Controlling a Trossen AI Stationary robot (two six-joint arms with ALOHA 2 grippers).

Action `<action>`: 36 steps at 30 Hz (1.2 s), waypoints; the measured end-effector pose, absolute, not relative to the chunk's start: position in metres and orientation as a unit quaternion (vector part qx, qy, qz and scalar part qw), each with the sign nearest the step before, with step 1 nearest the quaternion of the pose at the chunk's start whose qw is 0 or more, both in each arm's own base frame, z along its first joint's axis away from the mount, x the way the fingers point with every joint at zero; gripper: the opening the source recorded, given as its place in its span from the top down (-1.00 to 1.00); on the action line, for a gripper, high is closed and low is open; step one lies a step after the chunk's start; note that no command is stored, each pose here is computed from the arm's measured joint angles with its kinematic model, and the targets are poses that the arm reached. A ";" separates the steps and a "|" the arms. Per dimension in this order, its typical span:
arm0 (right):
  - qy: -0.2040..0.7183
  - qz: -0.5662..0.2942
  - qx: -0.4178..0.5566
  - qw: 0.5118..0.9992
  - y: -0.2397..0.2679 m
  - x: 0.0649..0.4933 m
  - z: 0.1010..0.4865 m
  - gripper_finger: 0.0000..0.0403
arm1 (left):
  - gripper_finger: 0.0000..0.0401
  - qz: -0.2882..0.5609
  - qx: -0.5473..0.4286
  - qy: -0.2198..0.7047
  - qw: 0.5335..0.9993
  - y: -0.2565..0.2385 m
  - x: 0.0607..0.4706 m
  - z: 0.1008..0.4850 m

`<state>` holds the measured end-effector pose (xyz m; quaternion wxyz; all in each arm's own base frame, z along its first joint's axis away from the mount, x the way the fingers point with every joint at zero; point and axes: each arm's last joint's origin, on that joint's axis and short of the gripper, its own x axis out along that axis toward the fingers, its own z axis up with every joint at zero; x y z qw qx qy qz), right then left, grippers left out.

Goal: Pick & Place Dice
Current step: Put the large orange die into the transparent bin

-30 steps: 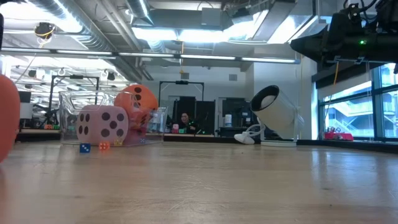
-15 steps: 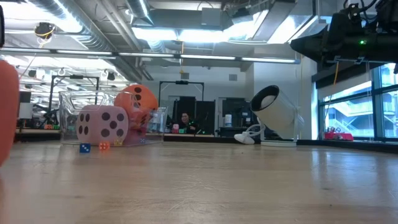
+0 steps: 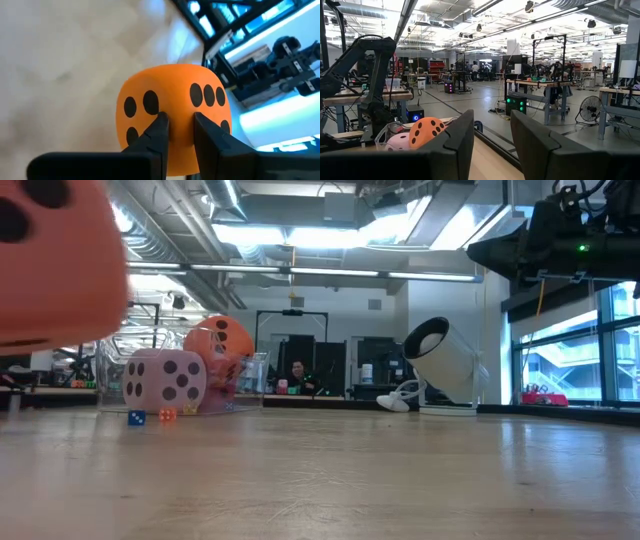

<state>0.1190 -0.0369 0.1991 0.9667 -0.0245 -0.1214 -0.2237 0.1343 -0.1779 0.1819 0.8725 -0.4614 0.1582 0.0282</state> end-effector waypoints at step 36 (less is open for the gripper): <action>-0.121 -0.224 -0.025 0.967 -0.037 0.119 0.199 0.36 | 0.78 0.193 -0.067 0.018 0.979 -0.102 0.185 0.241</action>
